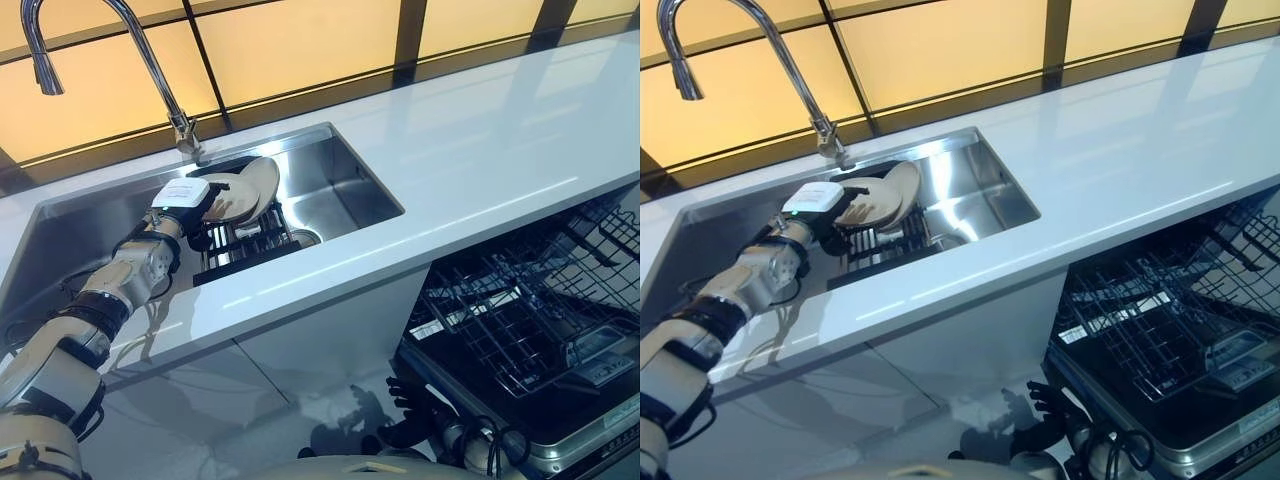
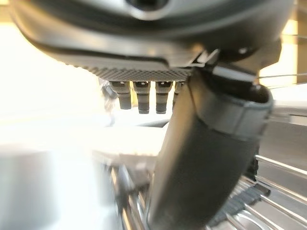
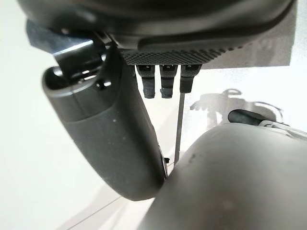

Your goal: Pick up plates and place into dishwasher.

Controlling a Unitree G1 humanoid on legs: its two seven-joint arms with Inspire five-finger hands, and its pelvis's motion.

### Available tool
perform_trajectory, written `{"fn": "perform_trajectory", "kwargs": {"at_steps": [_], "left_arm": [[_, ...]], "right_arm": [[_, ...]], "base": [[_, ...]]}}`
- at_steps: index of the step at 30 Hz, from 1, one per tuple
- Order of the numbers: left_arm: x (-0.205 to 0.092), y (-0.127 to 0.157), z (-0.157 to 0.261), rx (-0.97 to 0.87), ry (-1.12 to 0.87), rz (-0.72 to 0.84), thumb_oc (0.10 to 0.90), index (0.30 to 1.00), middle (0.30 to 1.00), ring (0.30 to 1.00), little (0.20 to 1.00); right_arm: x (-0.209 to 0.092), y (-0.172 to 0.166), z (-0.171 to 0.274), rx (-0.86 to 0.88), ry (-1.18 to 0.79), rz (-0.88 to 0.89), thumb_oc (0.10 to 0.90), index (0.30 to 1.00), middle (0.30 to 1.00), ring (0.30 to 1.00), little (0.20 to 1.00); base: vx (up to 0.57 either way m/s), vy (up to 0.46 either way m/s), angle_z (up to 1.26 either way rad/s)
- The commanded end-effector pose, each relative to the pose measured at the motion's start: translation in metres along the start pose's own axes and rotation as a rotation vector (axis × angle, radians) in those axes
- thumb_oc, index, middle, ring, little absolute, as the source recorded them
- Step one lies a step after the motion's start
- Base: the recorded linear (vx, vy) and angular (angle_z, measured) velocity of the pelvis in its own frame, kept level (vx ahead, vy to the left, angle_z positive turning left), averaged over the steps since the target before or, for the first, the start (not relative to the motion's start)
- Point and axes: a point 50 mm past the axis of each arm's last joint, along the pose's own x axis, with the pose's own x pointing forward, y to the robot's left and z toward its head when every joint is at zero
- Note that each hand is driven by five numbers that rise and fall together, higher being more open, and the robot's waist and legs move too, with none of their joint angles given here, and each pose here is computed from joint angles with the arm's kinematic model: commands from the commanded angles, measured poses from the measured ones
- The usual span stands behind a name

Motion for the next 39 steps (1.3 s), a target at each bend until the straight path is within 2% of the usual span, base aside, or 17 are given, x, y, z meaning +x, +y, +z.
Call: {"fn": "perform_trajectory", "kwargs": {"at_steps": [1, 10, 14, 15, 18, 22, 32, 39], "left_arm": [[0.019, 0.084, -0.021, 0.18, 0.025, 0.326, 0.8, 0.9, 0.9, 0.9, 0.9], [0.017, 0.087, -0.024, 0.261, 0.028, 0.373, 0.8, 0.9, 0.9, 0.9, 0.9], [0.018, 0.088, -0.023, 0.217, 0.034, 0.363, 0.8, 0.9, 0.9, 0.9, 0.9], [0.018, 0.083, -0.023, 0.147, 0.058, 0.343, 0.8, 0.9, 0.9, 0.9, 0.9], [0.017, 0.077, -0.024, 0.093, 0.081, 0.329, 0.8, 0.9, 0.9, 0.9, 0.9], [0.016, 0.065, -0.028, 0.071, 0.115, 0.294, 0.8, 0.9, 0.9, 0.9, 0.9], [0.015, 0.059, -0.036, 0.079, 0.157, 0.292, 0.8, 0.9, 0.9, 0.9, 0.9], [0.016, 0.067, -0.041, 0.082, 0.169, 0.345, 0.8, 0.9, 0.9, 0.9, 0.9]], "right_arm": [[0.003, -0.008, 0.026, -0.044, -0.147, -0.001, 0.8, 0.9, 0.9, 0.9, 0.9], [0.001, -0.01, 0.021, -0.051, -0.133, -0.001, 0.8, 0.9, 0.9, 0.9, 0.9], [0.0, -0.009, 0.021, -0.052, -0.133, -0.002, 0.8, 0.9, 0.9, 0.9, 0.9], [0.001, -0.01, 0.022, -0.05, -0.136, -0.005, 0.8, 0.9, 0.9, 0.9, 0.9], [0.001, -0.009, 0.022, -0.052, -0.136, -0.007, 0.8, 0.9, 0.9, 0.9, 0.9], [0.0, -0.01, 0.02, -0.054, -0.131, -0.015, 0.8, 0.9, 0.9, 0.9, 0.9], [-0.002, -0.014, 0.017, -0.061, -0.12, -0.021, 0.8, 0.9, 0.9, 0.9, 0.9], [-0.002, -0.018, 0.018, -0.067, -0.12, -0.031, 0.8, 0.9, 0.9, 0.9, 0.9]], "base": [[0.04, 0.012, -0.02], [0.03, 0.008, -0.06], [0.0, 0.001, -0.01], [0.0, 0.0, 0.0], [0.0, 0.0, 0.0], [0.0, 0.0, 0.0], [0.0, 0.001, 0.0], [0.0, 0.03, -0.04]]}}
